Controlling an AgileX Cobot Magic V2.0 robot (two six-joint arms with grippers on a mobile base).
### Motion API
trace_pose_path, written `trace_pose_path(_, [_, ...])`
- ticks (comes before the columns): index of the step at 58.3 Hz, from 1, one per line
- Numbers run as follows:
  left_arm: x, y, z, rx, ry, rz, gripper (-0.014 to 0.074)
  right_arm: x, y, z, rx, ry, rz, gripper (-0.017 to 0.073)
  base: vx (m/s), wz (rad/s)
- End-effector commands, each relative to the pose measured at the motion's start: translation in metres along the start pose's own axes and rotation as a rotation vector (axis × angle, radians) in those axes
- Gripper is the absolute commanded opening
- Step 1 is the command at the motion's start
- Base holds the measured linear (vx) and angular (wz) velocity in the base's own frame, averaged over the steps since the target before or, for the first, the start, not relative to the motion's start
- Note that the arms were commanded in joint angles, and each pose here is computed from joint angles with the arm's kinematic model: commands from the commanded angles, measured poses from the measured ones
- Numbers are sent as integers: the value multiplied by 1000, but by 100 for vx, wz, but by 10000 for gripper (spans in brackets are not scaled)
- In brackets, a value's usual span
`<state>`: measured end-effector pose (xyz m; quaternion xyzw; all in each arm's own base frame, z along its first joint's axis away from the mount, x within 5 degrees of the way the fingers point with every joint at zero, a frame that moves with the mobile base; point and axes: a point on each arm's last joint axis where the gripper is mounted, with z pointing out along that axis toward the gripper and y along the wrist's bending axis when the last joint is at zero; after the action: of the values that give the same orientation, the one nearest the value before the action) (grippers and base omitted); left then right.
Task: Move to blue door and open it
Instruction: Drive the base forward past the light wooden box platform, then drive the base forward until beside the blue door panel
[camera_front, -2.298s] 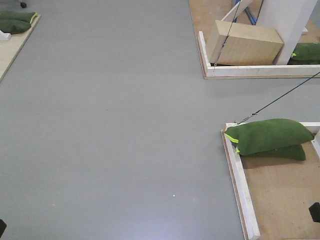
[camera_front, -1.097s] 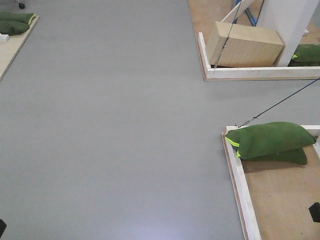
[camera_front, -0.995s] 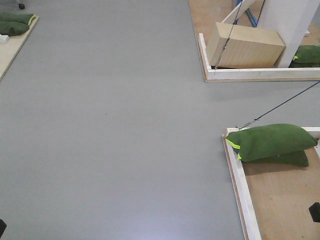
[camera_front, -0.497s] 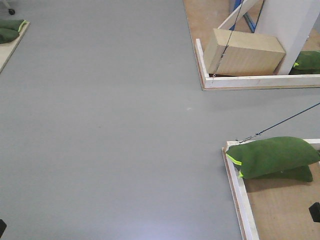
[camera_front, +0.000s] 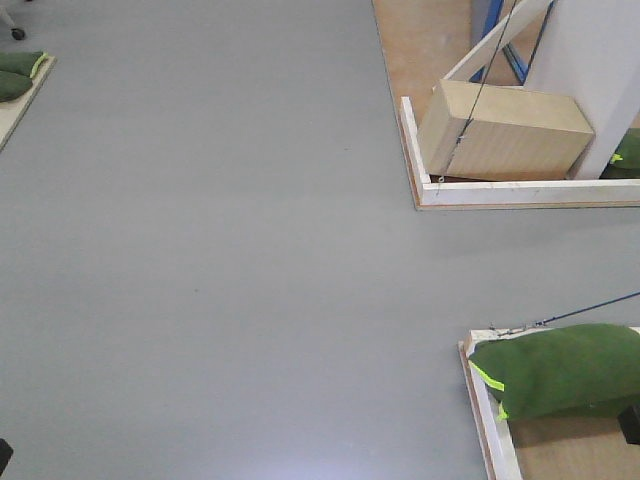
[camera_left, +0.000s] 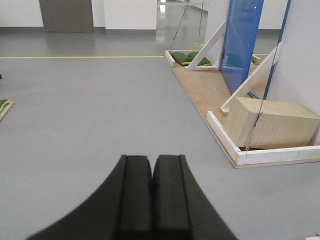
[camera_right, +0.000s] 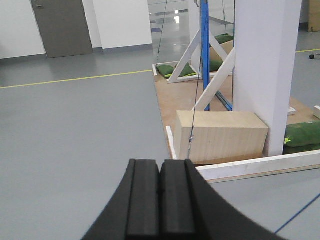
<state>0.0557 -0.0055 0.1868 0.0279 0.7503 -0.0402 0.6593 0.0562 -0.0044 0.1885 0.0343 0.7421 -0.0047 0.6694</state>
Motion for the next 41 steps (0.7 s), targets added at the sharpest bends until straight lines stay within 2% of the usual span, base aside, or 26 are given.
trace_pose_path(1, [-17, -1, -4, 5, -126, -8, 73, -7, 2, -1, -22, -94, -10, -1, 38, 1])
trace_pose_path(41, [-17, -1, -4, 5, -126, -8, 73, -7, 2, -1, -21, -92, -10, -1, 45, -2])
